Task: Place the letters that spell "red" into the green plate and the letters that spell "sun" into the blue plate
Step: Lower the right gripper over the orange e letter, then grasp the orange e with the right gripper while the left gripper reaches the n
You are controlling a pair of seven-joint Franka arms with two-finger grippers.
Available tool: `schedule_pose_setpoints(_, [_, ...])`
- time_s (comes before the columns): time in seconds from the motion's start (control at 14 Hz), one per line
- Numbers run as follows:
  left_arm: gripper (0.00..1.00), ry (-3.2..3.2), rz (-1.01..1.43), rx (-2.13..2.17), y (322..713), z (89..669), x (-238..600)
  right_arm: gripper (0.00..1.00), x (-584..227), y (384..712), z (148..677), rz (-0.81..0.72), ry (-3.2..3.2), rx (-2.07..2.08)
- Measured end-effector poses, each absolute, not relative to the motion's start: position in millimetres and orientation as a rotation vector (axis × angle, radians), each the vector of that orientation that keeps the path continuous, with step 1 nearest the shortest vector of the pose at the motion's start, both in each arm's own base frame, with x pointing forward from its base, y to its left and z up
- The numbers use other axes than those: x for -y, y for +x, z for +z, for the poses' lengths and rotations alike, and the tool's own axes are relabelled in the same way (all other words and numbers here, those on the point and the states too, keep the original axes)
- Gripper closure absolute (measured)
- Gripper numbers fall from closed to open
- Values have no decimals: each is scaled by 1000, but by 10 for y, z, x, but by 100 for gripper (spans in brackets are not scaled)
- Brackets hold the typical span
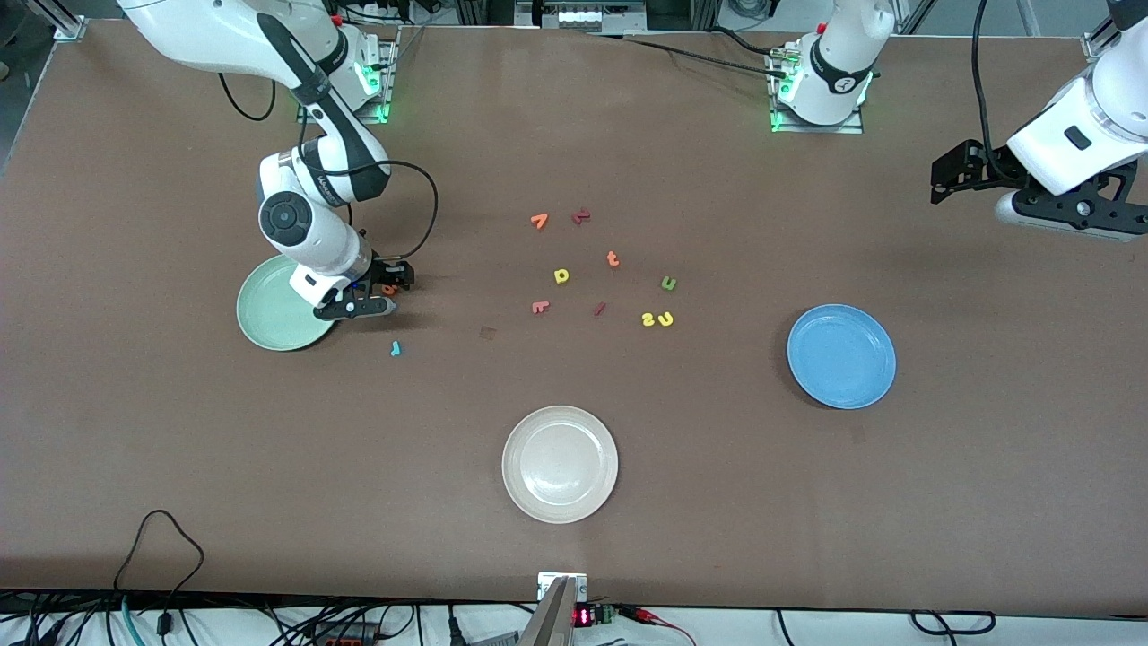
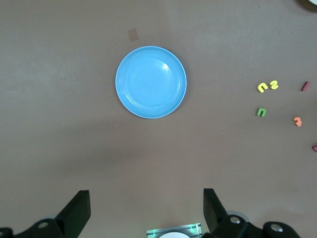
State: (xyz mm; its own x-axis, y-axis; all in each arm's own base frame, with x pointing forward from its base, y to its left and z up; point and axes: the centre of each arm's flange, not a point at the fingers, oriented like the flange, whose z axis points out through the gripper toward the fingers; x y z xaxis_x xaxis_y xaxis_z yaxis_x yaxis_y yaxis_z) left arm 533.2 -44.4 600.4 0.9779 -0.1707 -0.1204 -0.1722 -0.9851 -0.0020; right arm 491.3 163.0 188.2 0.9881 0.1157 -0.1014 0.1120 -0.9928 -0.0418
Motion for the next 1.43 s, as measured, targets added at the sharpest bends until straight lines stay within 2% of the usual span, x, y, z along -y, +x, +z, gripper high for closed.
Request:
schedule_pose_setpoints(0.36, [0,-3111,220,-262,5311,5988,418,31,-1631,4911,1875,162,-3098,183])
schedule_pose_setpoints(0.79, [0,-3096,377,-266,5364,5689,435,30,-1633,4887,1803,180,-3103,205])
schedule_pose_setpoints(1.14, [0,-3091,408,-276,5376,5624,472,31,-1632,4880,1779,187,-3103,205])
schedule_pose_setpoints(1.43, [0,-3115,518,-325,5633,5001,716,31,-1634,4875,1766,189,-3102,207])
